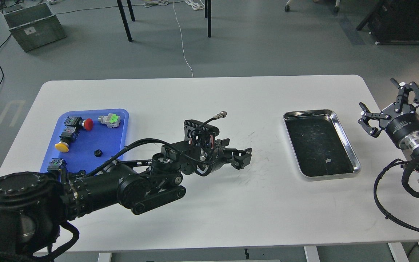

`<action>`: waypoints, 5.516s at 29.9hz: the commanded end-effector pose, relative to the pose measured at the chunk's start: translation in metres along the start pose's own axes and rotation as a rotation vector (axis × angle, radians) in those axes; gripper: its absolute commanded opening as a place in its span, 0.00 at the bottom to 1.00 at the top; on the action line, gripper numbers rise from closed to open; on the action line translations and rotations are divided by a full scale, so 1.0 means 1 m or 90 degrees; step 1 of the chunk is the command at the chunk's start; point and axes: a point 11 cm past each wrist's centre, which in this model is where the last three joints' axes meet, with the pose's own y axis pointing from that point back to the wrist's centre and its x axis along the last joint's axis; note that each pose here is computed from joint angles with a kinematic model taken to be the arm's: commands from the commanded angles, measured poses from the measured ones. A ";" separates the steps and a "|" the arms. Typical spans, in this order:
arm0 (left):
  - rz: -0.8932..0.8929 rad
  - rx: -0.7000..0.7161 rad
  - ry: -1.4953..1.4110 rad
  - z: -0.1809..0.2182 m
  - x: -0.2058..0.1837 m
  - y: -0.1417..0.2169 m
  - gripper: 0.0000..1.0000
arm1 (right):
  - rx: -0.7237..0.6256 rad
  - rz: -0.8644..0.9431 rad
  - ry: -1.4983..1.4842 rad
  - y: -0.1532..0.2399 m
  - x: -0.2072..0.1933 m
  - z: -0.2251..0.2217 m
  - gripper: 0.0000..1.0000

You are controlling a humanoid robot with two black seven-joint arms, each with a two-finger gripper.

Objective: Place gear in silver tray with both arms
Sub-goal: 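Lower the gear onto the table center and open the left gripper, then withdraw the left gripper back over the blue tray, then reach the right gripper to the black gear and grasp it, then lift the gear with the right gripper and carry it over the silver tray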

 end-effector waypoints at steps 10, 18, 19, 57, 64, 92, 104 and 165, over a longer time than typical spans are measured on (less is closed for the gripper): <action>0.256 0.045 0.279 -0.080 0.138 0.082 0.98 | -0.022 -0.054 0.040 -0.025 -0.034 -0.005 0.98; 0.467 0.128 0.545 -0.191 0.143 0.172 0.98 | -0.044 -0.145 0.098 -0.057 -0.098 -0.015 0.98; 0.479 0.127 0.565 -0.198 0.140 0.179 0.98 | -0.048 -0.157 0.107 -0.060 -0.107 -0.015 0.98; 0.656 -0.132 1.094 -0.281 0.063 0.226 0.98 | -0.517 -0.605 1.115 -0.037 -0.284 0.176 0.98; 0.684 -0.153 1.067 -0.280 0.062 0.230 0.98 | -0.580 -0.625 1.155 -0.029 -0.270 0.183 0.98; 0.703 -0.153 1.054 -0.284 0.059 0.238 0.98 | -0.611 -0.660 1.239 -0.021 -0.262 0.213 0.87; 0.703 -0.154 1.053 -0.284 0.059 0.237 0.98 | -0.611 -0.665 1.243 -0.020 -0.263 0.217 0.73; 0.703 -0.162 1.043 -0.281 0.062 0.236 0.98 | -0.470 -0.126 1.131 -0.066 -0.064 0.075 0.04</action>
